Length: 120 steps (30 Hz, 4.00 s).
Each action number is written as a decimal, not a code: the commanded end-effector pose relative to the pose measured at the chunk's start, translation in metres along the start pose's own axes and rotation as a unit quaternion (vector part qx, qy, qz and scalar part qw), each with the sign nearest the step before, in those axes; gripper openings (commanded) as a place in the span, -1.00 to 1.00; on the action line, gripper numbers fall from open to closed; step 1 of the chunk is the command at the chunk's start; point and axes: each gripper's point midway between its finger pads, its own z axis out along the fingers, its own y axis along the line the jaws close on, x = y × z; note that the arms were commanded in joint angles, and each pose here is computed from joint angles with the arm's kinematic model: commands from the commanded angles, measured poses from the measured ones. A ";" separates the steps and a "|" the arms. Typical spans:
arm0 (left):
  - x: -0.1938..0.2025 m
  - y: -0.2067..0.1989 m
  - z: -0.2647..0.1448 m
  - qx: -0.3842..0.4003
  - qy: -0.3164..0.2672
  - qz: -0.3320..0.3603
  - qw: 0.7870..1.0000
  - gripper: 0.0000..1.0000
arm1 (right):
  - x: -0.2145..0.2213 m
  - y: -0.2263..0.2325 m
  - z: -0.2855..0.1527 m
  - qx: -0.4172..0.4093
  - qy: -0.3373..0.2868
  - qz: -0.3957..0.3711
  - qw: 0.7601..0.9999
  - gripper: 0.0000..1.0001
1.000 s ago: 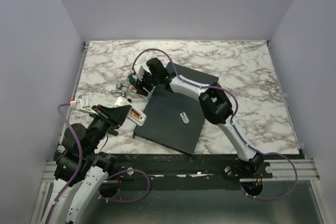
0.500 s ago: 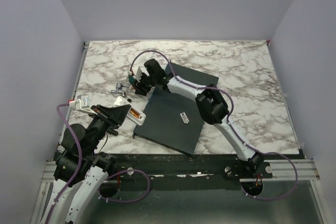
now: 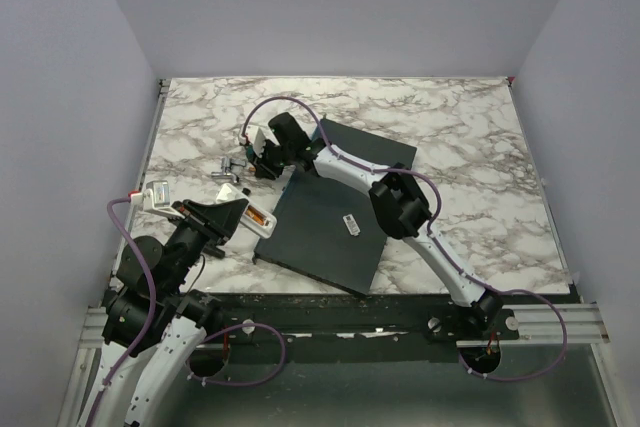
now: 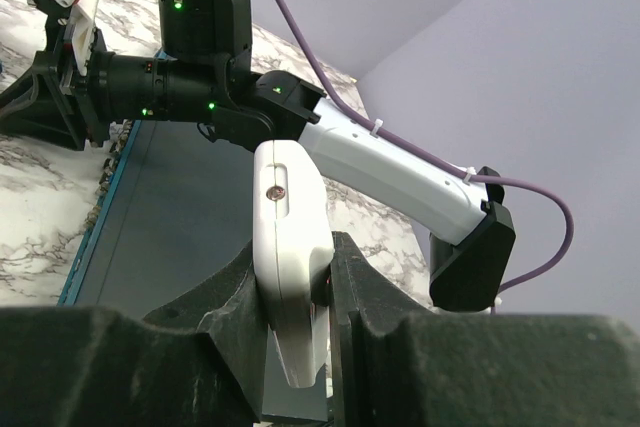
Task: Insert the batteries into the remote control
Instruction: Pick up the battery from the center of the board, then place the battery at the center of the board.
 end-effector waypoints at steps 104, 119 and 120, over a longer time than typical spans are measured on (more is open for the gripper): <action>0.009 -0.144 -0.033 0.479 0.013 0.060 0.876 -1.00 | -0.021 0.082 -0.379 0.304 -0.149 0.292 0.894 -0.99; 0.009 -0.138 -0.027 0.455 0.011 0.054 0.889 -1.00 | 0.139 0.069 -0.300 0.395 0.087 0.341 0.848 -0.98; 0.009 -0.138 -0.027 0.455 0.011 0.055 0.889 -1.00 | 0.145 0.069 -0.300 0.399 0.095 0.340 0.846 -0.94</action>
